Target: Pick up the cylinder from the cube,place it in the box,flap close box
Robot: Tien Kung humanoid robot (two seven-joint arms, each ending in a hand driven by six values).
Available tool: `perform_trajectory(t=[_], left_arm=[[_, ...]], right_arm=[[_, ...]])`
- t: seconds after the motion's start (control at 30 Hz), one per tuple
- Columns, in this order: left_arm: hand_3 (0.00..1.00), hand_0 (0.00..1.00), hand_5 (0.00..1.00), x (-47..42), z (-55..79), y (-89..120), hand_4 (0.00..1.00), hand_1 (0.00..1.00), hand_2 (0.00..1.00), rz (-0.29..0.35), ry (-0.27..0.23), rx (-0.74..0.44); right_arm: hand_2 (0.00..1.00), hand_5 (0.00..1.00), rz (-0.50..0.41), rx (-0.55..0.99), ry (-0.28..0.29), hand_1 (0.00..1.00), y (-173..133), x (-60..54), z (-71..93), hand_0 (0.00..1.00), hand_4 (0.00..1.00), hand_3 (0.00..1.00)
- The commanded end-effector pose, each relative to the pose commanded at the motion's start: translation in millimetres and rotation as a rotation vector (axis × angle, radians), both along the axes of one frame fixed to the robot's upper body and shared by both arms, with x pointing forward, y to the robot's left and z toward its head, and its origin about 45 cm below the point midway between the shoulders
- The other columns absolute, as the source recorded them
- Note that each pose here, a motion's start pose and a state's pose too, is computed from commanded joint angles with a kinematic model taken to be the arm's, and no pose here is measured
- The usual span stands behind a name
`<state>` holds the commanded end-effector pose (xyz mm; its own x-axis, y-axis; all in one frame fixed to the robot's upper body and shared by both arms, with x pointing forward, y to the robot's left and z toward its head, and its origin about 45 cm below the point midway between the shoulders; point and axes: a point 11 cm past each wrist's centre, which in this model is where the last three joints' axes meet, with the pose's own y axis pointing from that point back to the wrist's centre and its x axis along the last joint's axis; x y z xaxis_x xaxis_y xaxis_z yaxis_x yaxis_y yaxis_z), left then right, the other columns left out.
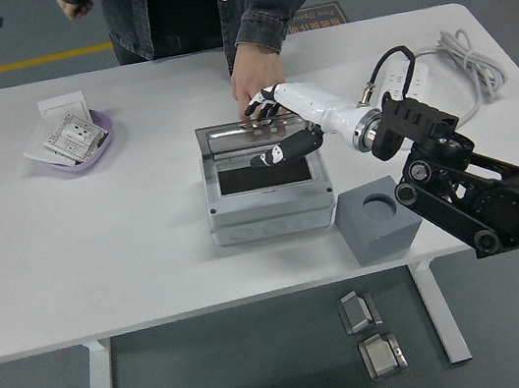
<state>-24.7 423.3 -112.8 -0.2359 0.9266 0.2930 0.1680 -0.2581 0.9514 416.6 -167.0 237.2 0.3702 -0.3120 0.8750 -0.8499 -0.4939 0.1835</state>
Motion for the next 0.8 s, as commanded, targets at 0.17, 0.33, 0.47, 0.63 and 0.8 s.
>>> perform_trajectory(t=[0.17, 0.33, 0.47, 0.63, 0.8], left_arm=[[0.595, 0.635, 0.266, -0.6, -0.1, 0, 0.661, 0.617, 0.564, 0.001, 0.001, -0.001], [0.595, 0.635, 0.266, -0.8, -0.2, -1, 0.661, 0.617, 0.564, 0.001, 0.001, -0.001], [0.595, 0.636, 0.264, -1.6, -0.6, -2, 0.661, 0.618, 0.564, 0.003, 0.002, -0.003], [0.595, 0.635, 0.263, -3.2, -0.9, -3, 0.660, 0.617, 0.564, 0.005, 0.006, -0.005], [0.595, 0.635, 0.264, -4.1, -0.9, -3, 0.661, 0.618, 0.564, 0.006, 0.008, -0.005]], right_arm=[[0.685, 0.400, 0.027, -0.011, 0.005, 0.679, 4, -11.5, -2.0, 0.768, 0.963, 0.750], [0.685, 0.400, 0.034, -0.008, 0.014, 0.679, 6, -18.5, -5.8, 0.768, 0.963, 0.750], [0.684, 0.401, 0.036, -0.005, 0.028, 0.677, 5, -25.6, -12.0, 0.763, 0.962, 0.750], [0.684, 0.403, 0.040, -0.004, 0.039, 0.675, 5, -33.7, -16.8, 0.759, 0.962, 0.750], [0.683, 0.403, 0.040, -0.005, 0.046, 0.673, 4, -37.7, -20.3, 0.750, 0.960, 0.750]])
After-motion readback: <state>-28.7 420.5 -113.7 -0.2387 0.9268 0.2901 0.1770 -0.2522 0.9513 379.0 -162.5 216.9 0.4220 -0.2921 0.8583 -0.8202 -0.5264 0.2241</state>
